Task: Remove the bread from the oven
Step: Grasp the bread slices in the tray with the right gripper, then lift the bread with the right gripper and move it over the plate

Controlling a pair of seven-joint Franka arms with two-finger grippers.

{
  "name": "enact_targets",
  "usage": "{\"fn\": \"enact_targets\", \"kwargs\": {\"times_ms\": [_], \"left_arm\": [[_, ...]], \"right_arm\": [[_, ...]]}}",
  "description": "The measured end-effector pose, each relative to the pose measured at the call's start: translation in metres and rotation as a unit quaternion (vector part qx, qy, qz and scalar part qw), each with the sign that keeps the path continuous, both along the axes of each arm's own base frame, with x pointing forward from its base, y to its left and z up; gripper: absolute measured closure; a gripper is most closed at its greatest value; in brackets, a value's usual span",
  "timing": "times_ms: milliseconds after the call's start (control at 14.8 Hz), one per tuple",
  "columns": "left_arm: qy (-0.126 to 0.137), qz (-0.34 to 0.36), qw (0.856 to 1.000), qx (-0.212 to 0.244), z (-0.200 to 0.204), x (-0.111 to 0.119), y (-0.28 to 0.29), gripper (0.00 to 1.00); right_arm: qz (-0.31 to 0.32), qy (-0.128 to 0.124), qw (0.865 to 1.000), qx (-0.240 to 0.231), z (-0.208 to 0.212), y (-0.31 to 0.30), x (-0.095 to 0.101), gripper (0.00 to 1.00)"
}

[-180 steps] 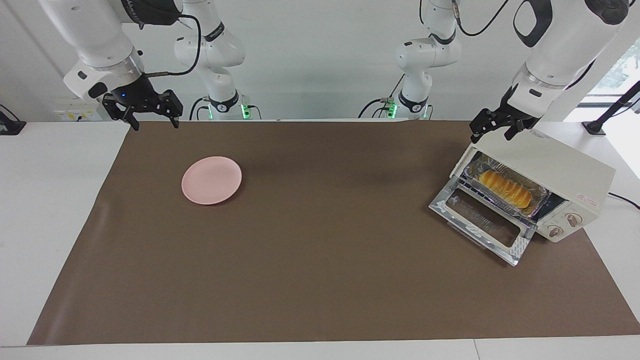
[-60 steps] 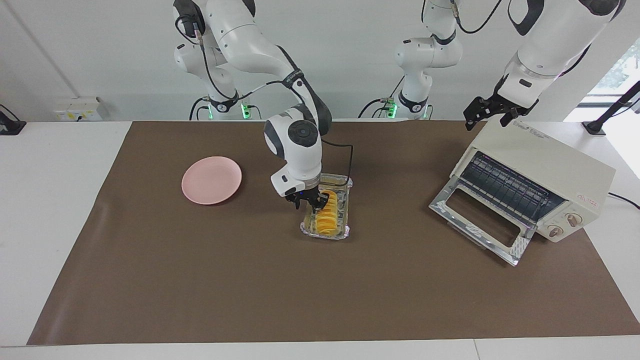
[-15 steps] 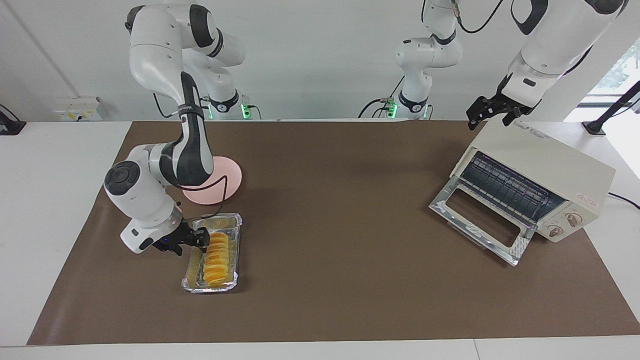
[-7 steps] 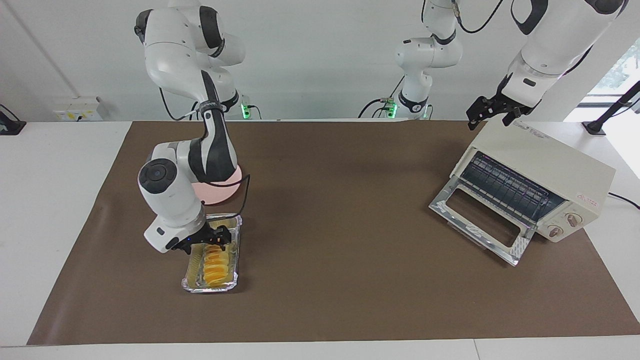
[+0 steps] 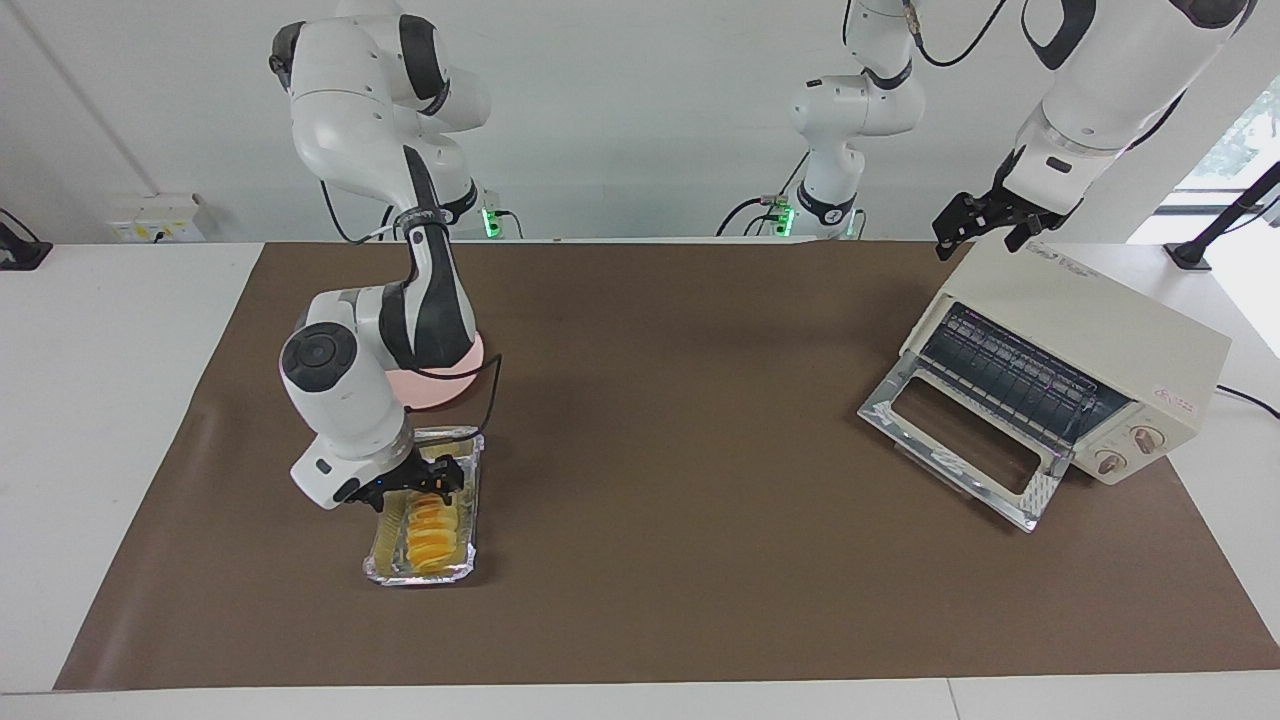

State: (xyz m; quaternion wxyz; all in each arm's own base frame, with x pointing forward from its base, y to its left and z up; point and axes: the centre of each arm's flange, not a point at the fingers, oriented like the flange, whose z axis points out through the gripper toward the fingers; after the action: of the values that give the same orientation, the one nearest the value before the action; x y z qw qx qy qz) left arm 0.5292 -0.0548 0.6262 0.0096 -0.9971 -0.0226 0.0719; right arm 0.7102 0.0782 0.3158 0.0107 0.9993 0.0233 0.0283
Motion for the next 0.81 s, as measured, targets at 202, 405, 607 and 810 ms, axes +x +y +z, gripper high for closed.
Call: {"fn": "enact_targets", "kwargs": {"times_ms": [202,405,607,810], "left_arm": [[0.000,0.000,1.000,0.000,0.000,0.000,0.000,0.00],[0.000,0.000,1.000,0.000,0.000,0.000,0.000,0.00],[0.000,0.000,1.000,0.000,0.000,0.000,0.000,0.00],[0.000,0.000,1.000,0.000,0.000,0.000,0.000,0.00]], "right_arm": [[0.001,-0.004,1.000,0.000,-0.012,-0.001,-0.004,0.22],[0.000,-0.004,1.000,0.000,-0.012,-0.002,-0.004,0.56],[-0.002,-0.005,1.000,0.000,-0.010,-0.004,-0.004,0.74],[-0.004,-0.003,1.000,-0.001,-0.009,-0.006,-0.004,0.82]]}}
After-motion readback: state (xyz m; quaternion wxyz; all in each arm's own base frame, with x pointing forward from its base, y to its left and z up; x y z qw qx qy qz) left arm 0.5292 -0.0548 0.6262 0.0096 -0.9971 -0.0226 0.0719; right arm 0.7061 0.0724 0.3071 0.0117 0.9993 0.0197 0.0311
